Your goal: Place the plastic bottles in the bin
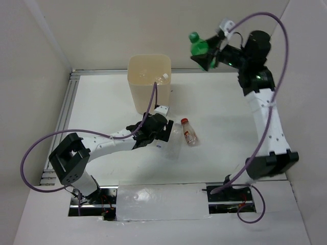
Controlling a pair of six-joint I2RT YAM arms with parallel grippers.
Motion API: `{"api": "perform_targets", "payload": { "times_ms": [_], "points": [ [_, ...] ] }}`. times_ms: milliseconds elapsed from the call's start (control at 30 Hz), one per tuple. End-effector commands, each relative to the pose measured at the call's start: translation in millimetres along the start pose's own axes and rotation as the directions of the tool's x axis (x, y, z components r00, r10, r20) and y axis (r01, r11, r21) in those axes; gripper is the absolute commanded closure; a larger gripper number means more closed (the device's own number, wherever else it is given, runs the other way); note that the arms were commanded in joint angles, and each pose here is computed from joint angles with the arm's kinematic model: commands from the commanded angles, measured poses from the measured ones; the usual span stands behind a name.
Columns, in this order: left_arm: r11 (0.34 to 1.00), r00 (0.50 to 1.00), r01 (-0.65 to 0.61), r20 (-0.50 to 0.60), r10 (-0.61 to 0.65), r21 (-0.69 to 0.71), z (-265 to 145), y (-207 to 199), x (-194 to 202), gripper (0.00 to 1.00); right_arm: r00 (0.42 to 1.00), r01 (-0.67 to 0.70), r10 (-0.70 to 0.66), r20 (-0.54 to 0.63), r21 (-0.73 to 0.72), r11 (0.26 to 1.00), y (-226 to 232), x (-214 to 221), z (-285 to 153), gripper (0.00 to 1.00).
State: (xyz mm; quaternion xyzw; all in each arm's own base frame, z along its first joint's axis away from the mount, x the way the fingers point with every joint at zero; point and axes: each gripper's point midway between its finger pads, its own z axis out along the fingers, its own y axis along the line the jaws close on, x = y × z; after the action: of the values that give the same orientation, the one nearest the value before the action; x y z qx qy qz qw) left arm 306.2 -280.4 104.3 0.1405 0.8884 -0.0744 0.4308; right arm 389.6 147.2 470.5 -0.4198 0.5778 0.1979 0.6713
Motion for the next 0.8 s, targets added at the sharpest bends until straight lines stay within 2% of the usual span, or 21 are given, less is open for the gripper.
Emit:
{"api": "perform_targets", "payload": {
  "times_ms": [0,67,133,167,200,233,267,300,367,400,467,500,567,633,667,700,767],
  "points": [
    [0.995,0.994,0.076,0.073,-0.080,0.060,-4.0,-13.5,-21.6,0.00,0.968,-0.131,0.159,0.197,-0.149,0.980,13.1,-39.1,78.3,0.83],
    [0.994,0.993,0.087,0.074,-0.091,0.061,-6.3,-12.4,-20.6,0.00,0.951,-0.157,0.205,0.230,-0.210,0.965,28.9,-37.3,121.3,0.83],
    [0.994,0.992,0.095,0.072,-0.100,0.062,-8.3,-10.9,-18.2,0.00,0.940,-0.128,0.190,0.284,-0.222,0.967,35.6,-60.7,140.5,0.83],
    [0.994,0.993,0.090,0.071,-0.095,0.069,-11.4,-12.8,-15.6,0.00,0.938,-0.144,0.215,0.270,-0.260,0.955,49.2,-49.2,167.9,0.83],
    [0.993,0.992,0.099,0.071,-0.104,0.069,-11.4,-13.2,-15.6,0.00,0.930,-0.108,0.193,0.312,-0.268,0.957,51.2,-72.4,170.6,0.83],
    [0.992,0.991,0.103,0.079,-0.109,0.074,-14.1,-13.2,-18.9,0.00,0.929,-0.120,0.210,0.306,-0.288,0.950,57.3,-71.5,179.9,0.82],
    [0.992,0.992,0.105,0.063,-0.109,0.066,-13.4,-11.2,-12.1,0.00,0.930,-0.173,0.260,0.261,-0.314,0.933,62.9,-47.6,201.5,0.82],
    [0.992,0.992,0.105,0.063,-0.109,0.066,-13.4,-11.2,-12.0,0.00,0.925,-0.178,0.273,0.266,-0.331,0.927,69.3,-50.7,207.5,0.80],
    [0.991,0.992,0.108,0.061,-0.113,0.074,-14.7,-15.0,-11.0,0.02,0.922,-0.237,0.321,0.214,-0.344,0.909,76.1,-23.3,226.7,0.76],
    [0.992,0.991,0.109,0.065,-0.113,0.066,-14.5,-13.5,-11.6,0.02,0.922,-0.253,0.334,0.196,-0.349,0.902,82.7,-14.6,234.0,0.56],
    [0.993,0.994,0.100,0.046,-0.102,0.055,-8.5,-13.4,-4.1,0.02,0.932,-0.263,0.327,0.158,-0.327,0.908,81.7,7.3,243.6,0.37],
    [0.995,0.995,0.089,0.046,-0.092,0.055,-6.6,-14.5,-5.5,0.02,0.934,-0.282,0.334,0.128,-0.314,0.907,81.4,17.4,246.6,0.21],
    [0.997,0.997,0.068,0.029,-0.069,0.045,1.6,-16.1,-0.3,0.03,0.930,-0.301,0.347,0.117,-0.297,0.906,71.4,18.0,239.8,0.07],
    [0.997,0.998,0.064,0.020,-0.065,0.040,7.0,-18.2,1.1,0.03,0.925,-0.314,0.355,0.136,-0.253,0.915,43.5,7.9,222.0,0.00],
    [0.998,0.999,0.047,0.007,-0.047,0.034,12.7,-18.9,5.5,0.03,0.924,-0.310,0.350,0.155,-0.234,0.921,33.2,-7.4,207.1,0.00],
    [0.999,0.999,0.034,0.003,-0.034,0.032,15.5,-19.7,6.0,0.03,0.926,-0.311,0.340,0.163,-0.181,0.933,9.1,-8.5,192.0,0.00],
    [0.999,1.000,0.021,-0.008,-0.021,0.038,23.0,-23.7,9.9,0.04,0.927,-0.339,0.352,0.127,-0.113,0.934,-10.6,-5.2,169.0,0.00]
  ]
}}
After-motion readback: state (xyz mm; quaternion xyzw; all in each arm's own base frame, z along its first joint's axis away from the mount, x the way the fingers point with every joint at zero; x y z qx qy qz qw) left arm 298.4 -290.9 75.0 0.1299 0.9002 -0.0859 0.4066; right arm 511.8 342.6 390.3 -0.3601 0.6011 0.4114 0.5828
